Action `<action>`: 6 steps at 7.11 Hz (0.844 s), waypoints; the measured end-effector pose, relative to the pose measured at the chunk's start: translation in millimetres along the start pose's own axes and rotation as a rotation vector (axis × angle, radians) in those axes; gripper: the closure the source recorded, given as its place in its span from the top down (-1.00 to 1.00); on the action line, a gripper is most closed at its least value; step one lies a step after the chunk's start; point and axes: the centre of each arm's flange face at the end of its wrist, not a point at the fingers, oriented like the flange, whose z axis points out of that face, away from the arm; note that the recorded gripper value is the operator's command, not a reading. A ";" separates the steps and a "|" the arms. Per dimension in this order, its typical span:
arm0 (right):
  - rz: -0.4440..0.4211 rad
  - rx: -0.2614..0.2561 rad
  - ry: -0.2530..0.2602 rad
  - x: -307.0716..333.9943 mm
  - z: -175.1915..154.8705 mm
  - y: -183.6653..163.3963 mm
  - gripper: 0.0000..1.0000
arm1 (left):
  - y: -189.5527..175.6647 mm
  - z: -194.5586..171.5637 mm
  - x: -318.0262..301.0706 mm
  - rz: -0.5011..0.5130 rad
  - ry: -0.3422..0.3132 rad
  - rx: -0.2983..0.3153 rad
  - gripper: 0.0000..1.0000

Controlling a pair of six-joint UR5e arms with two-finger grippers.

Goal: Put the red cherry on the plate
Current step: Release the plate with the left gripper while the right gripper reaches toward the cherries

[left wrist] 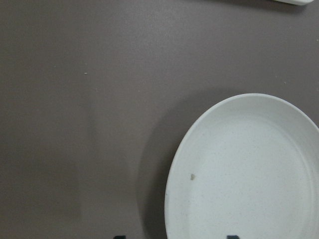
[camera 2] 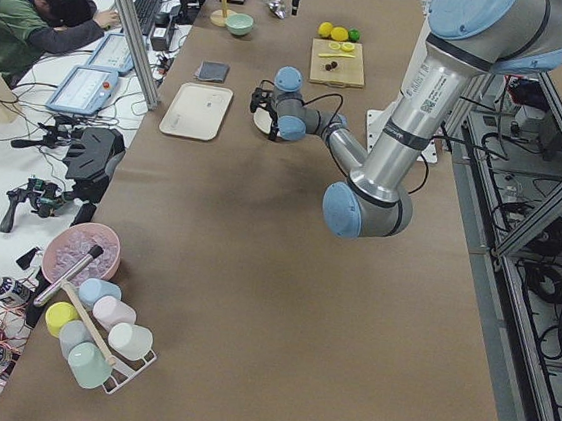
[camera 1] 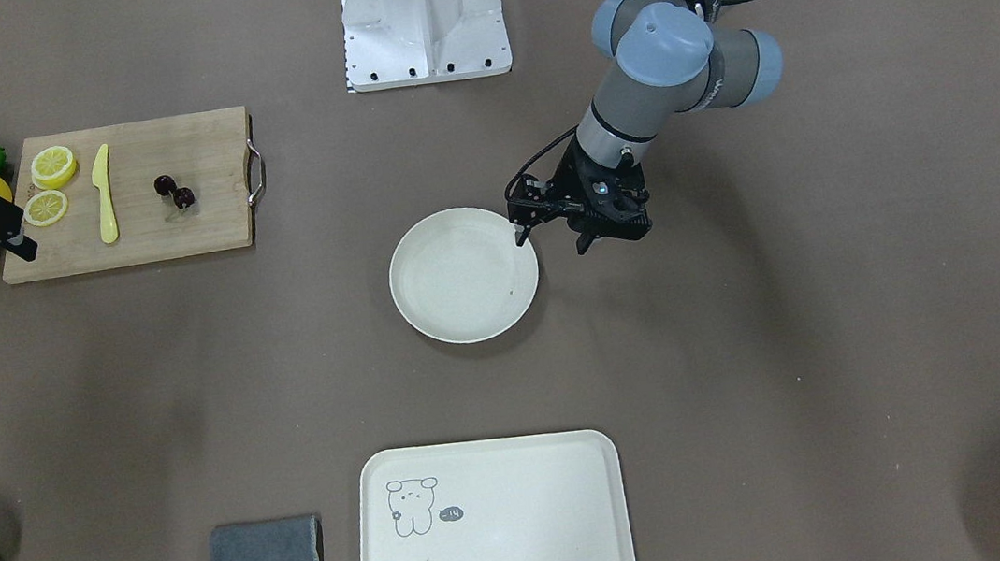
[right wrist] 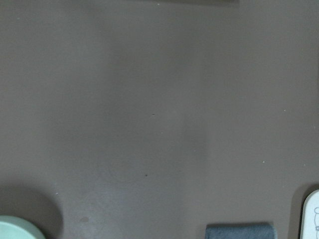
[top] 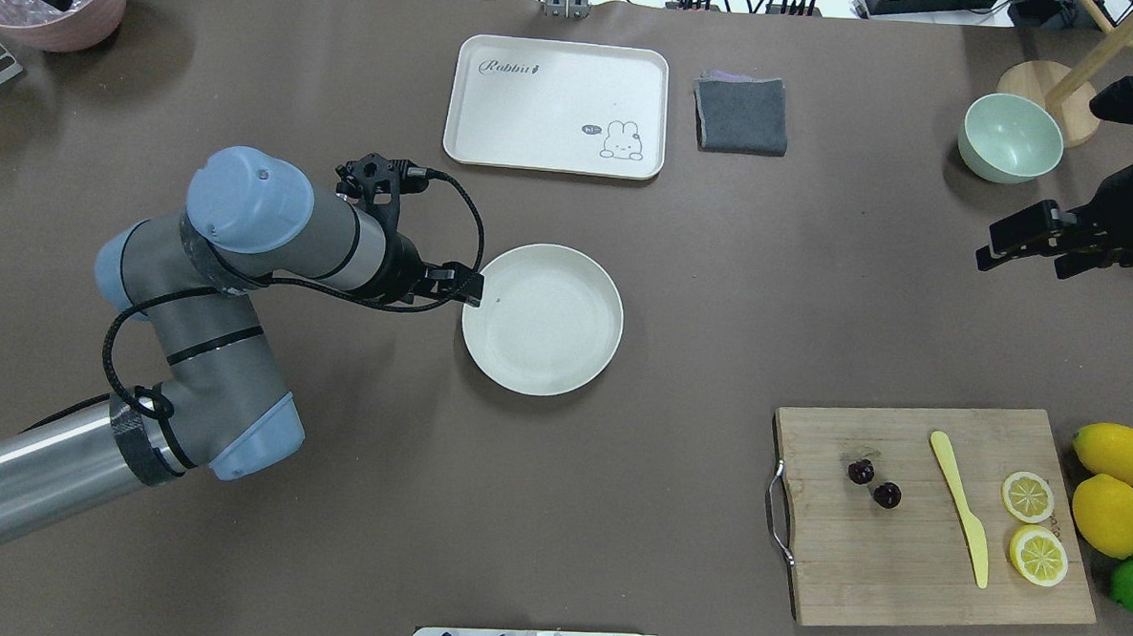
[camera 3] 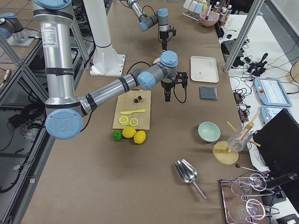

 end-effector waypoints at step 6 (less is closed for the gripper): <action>-0.038 -0.030 0.016 -100.8 76.0 80.0 1.00 | -44.8 -41.3 -52.2 0.118 -0.005 0.177 0.97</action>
